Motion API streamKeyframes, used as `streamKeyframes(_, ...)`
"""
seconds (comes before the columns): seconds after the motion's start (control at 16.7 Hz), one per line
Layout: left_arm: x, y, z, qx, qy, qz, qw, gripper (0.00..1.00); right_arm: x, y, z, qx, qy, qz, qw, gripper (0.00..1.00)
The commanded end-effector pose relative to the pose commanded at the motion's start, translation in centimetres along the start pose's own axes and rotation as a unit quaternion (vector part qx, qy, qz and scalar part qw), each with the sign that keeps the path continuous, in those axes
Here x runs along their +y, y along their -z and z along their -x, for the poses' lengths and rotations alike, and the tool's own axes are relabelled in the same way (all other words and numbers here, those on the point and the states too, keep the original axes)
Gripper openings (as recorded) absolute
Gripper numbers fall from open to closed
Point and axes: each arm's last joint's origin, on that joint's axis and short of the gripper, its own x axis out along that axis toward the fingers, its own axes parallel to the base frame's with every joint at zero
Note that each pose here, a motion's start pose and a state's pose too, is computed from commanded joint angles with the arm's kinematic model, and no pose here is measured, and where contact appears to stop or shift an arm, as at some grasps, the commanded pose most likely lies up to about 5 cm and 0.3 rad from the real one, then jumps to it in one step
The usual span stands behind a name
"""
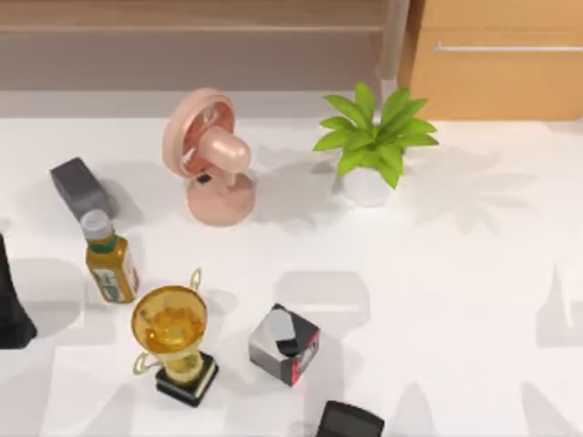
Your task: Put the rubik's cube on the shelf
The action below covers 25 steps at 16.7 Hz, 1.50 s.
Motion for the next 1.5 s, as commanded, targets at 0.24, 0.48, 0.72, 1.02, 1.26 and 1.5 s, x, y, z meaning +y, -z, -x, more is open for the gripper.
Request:
streamKeyframes(0.24,0.0,0.0,0.0,0.000,0.000,0.000,1.000,1.00,0.0,-0.5,-0.1,-0.004,0.000,0.014,1.000,1.00)
streamKeyframes(0.48,0.0,0.0,0.0,0.000,0.000,0.000,1.000,1.00,0.2,-3.4,-1.1,-0.020,0.003,0.091,0.996,1.00)
streamKeyframes(0.72,0.0,0.0,0.0,0.000,0.000,0.000,1.000,1.00,0.6,-7.0,-4.6,-0.027,0.009,0.215,0.976,1.00)
streamKeyframes(1.02,0.0,0.0,0.0,0.000,0.000,0.000,1.000,1.00,2.0,-8.7,-13.3,-0.020,0.015,0.394,0.919,1.00)
streamKeyframes(1.26,0.0,0.0,0.0,0.000,0.000,0.000,1.000,1.00,3.7,-5.5,-21.1,-0.008,0.012,0.526,0.850,1.00)
streamKeyframes(1.5,0.0,0.0,0.0,0.000,0.000,0.000,1.000,1.00,5.4,0.5,-26.8,0.003,0.007,0.628,0.778,1.00)
